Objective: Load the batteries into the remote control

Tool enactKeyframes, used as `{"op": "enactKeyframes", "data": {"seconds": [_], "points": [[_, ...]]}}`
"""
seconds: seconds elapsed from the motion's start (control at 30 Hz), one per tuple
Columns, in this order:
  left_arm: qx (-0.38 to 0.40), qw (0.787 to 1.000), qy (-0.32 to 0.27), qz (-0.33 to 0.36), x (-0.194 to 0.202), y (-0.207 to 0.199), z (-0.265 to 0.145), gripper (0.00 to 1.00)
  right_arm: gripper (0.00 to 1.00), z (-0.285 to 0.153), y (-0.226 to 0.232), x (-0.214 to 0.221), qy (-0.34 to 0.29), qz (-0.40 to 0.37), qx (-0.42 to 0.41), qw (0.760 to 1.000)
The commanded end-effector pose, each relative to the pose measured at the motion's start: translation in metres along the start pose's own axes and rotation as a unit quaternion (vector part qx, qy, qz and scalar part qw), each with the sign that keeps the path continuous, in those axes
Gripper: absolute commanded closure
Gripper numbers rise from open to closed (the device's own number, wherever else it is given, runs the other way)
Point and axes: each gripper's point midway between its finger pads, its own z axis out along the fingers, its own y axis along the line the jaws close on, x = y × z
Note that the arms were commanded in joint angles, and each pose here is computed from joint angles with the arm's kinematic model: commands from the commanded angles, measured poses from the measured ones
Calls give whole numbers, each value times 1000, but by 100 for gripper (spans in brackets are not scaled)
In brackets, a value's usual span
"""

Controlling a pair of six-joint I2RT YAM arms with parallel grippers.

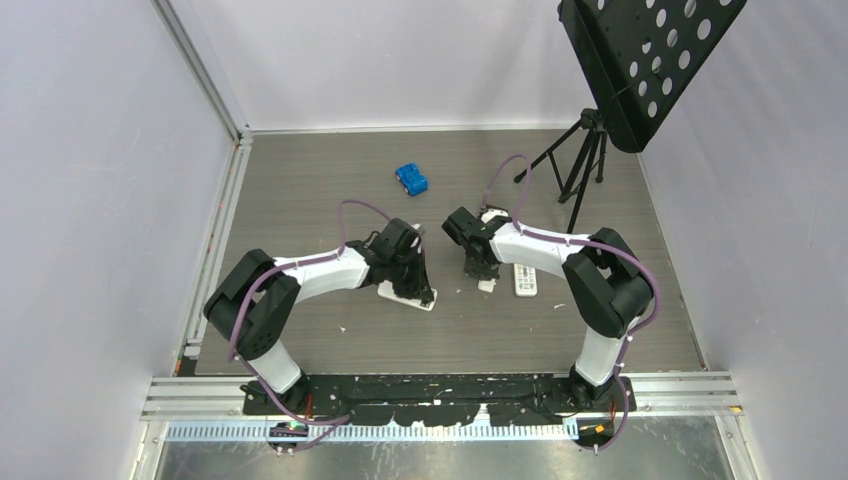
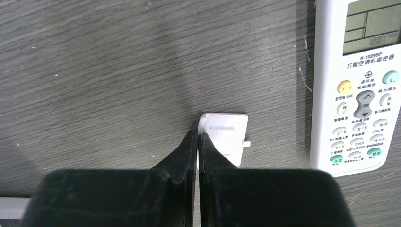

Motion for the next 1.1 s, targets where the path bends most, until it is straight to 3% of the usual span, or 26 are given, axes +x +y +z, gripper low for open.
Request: {"op": "enactKeyframes", "data": {"seconds": [0.0, 0.73, 1.07], "points": [[4, 1000, -25, 18, -16, -12, -5, 100, 94, 12, 3, 9, 10, 9, -9, 1000], [-33, 999, -12, 37, -9, 0, 8, 100, 94, 15, 3, 13, 15, 9, -13, 1000], [-97, 994, -6, 57, 0, 19, 11, 100, 95, 13, 3, 13, 15, 10, -17, 1000]]}}
